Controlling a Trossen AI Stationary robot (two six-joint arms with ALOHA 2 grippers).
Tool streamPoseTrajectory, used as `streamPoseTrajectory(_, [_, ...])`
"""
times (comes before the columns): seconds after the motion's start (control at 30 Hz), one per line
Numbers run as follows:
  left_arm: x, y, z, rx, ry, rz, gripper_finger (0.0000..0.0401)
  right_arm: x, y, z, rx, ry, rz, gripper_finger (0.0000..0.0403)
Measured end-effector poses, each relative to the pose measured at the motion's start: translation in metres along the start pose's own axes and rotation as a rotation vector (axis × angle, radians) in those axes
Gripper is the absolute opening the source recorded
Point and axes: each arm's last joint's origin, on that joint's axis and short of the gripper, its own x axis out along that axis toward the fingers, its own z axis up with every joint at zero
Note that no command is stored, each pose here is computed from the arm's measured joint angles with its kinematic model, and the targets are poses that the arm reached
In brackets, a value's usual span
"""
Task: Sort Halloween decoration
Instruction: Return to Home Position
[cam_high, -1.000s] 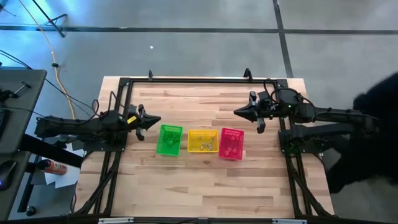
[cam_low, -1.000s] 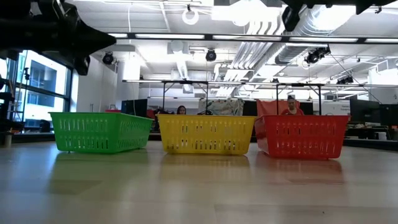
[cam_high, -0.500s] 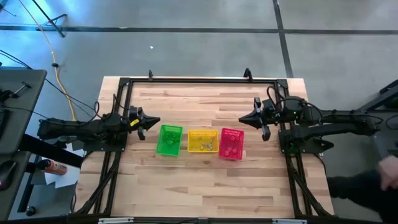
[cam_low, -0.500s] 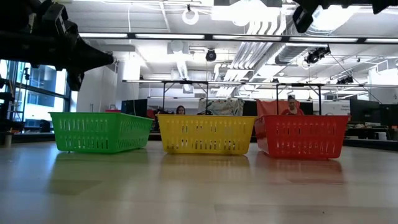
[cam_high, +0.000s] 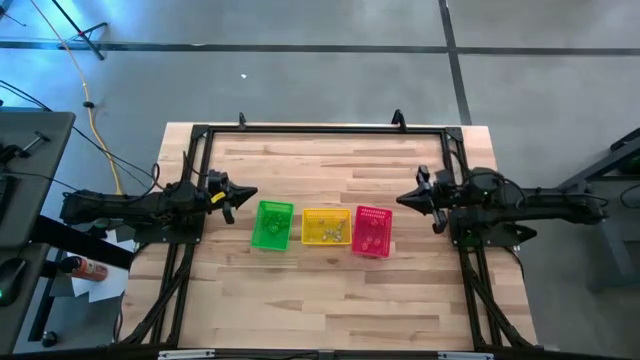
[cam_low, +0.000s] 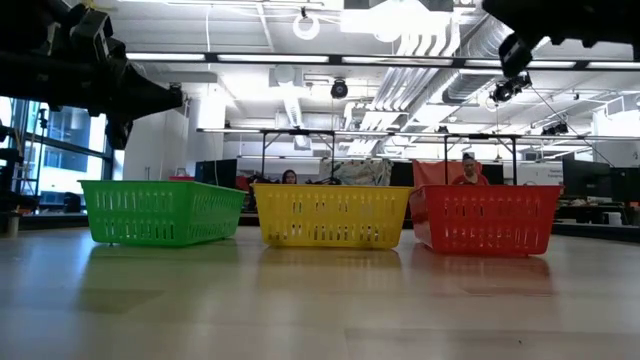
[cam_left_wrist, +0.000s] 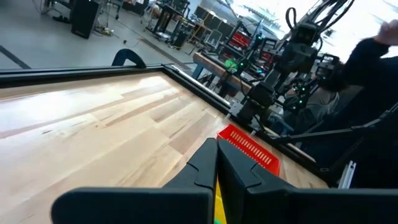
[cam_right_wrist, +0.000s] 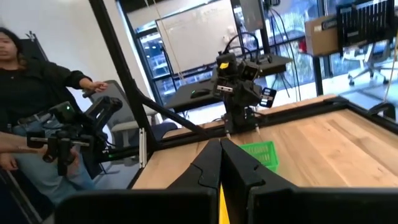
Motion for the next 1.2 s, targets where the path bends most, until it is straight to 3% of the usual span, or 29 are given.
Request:
streamPoseTrajectory(0.43, [0.0,0.0,0.0,0.0,0.001,-0.001,0.0001,-0.029,-0.014,-0.063,-0.058,-0.099,0.026,0.0])
streamPoseTrajectory(0.67, [0.0,0.0,0.0,0.0,0.001,-0.002,0.0001,-0.033,-0.014,-0.066,-0.141,-0.117,0.01,0.0])
streamPoseTrajectory(0.9, [0.0,0.0,0.0,0.0,0.001,-0.002,0.0003,-0.033,-0.02,-0.085,-0.086,0.078,-0.062,0.0])
streamPoseTrajectory(1.2, [0.0,0.0,0.0,0.0,0.001,-0.002,0.0003,-0.032,-0.022,-0.088,-0.059,0.105,-0.092,0.0])
